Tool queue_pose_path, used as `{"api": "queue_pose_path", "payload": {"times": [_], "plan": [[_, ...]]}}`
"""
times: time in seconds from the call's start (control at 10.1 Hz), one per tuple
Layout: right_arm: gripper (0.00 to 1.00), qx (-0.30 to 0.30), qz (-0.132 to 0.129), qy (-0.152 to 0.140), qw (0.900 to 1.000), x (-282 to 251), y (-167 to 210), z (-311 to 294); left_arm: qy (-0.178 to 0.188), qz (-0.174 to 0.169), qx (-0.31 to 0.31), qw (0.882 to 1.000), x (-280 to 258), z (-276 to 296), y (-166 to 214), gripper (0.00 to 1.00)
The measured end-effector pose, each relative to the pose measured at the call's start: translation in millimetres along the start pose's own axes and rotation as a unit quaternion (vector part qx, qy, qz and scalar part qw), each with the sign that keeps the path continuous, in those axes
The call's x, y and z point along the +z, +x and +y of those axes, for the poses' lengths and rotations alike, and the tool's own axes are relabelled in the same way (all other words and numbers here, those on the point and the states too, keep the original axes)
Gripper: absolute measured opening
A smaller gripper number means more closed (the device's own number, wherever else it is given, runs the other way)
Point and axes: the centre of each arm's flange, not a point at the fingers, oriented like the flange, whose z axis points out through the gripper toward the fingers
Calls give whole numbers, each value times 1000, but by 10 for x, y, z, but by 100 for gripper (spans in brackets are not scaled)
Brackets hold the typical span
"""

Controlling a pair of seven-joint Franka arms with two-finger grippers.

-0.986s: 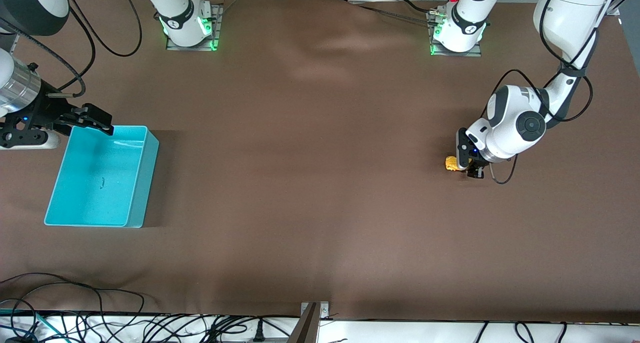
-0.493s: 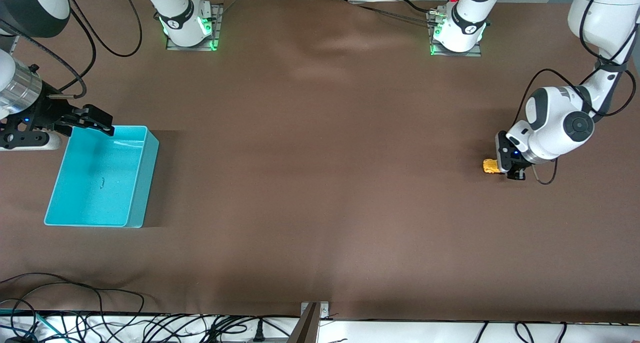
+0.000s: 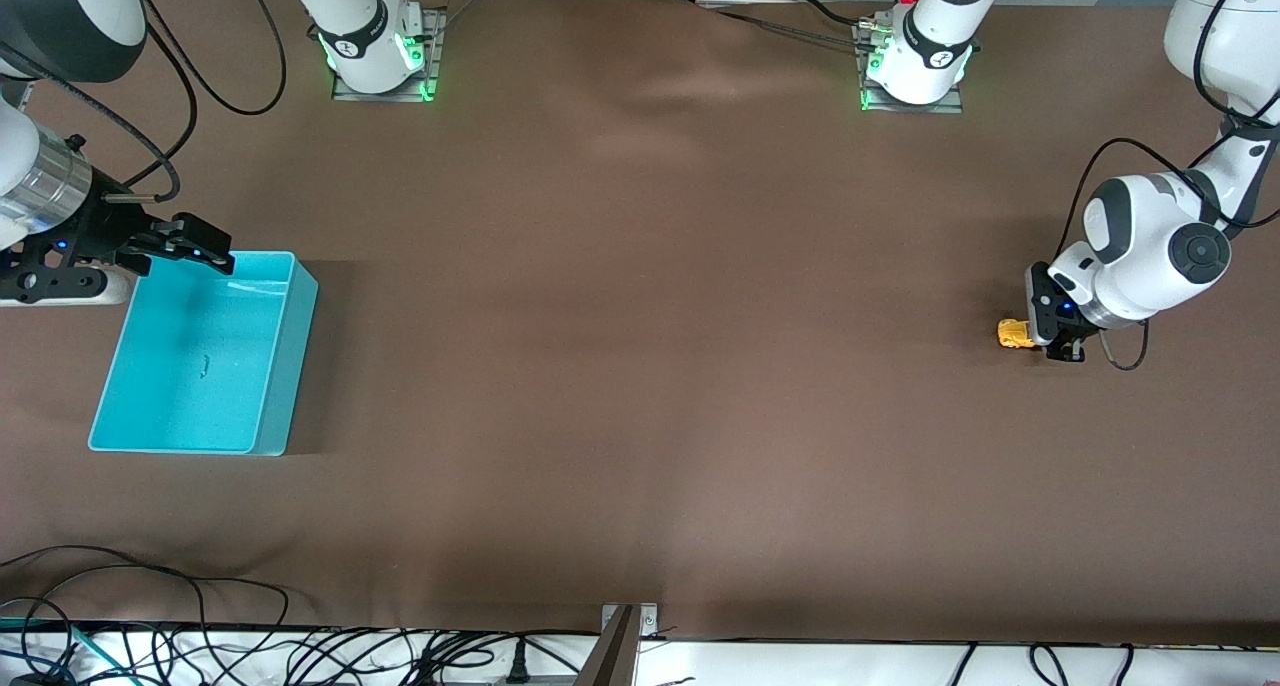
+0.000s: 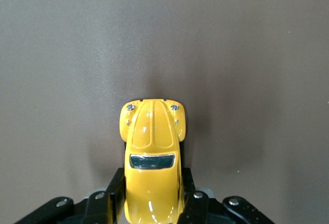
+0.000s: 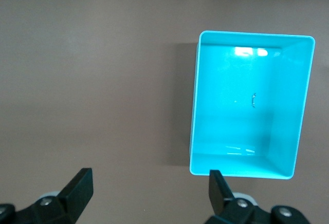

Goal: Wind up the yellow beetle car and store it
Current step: 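Pull the car backward along the table with the left gripper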

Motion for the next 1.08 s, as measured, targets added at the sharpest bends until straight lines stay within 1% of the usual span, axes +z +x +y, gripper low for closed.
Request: {"api": "queue_pose_path", "payload": {"times": [0.89, 0.99, 1.08], "plan": [[100, 0, 0, 0, 1000, 0, 0, 2, 1, 0, 4, 1000, 5, 0, -82, 46], [100, 0, 0, 0, 1000, 0, 0, 2, 1, 0, 4, 1000, 30, -6, -82, 49], [100, 0, 0, 0, 1000, 0, 0, 2, -2, 1, 3, 1000, 41, -5, -90, 59]]}}
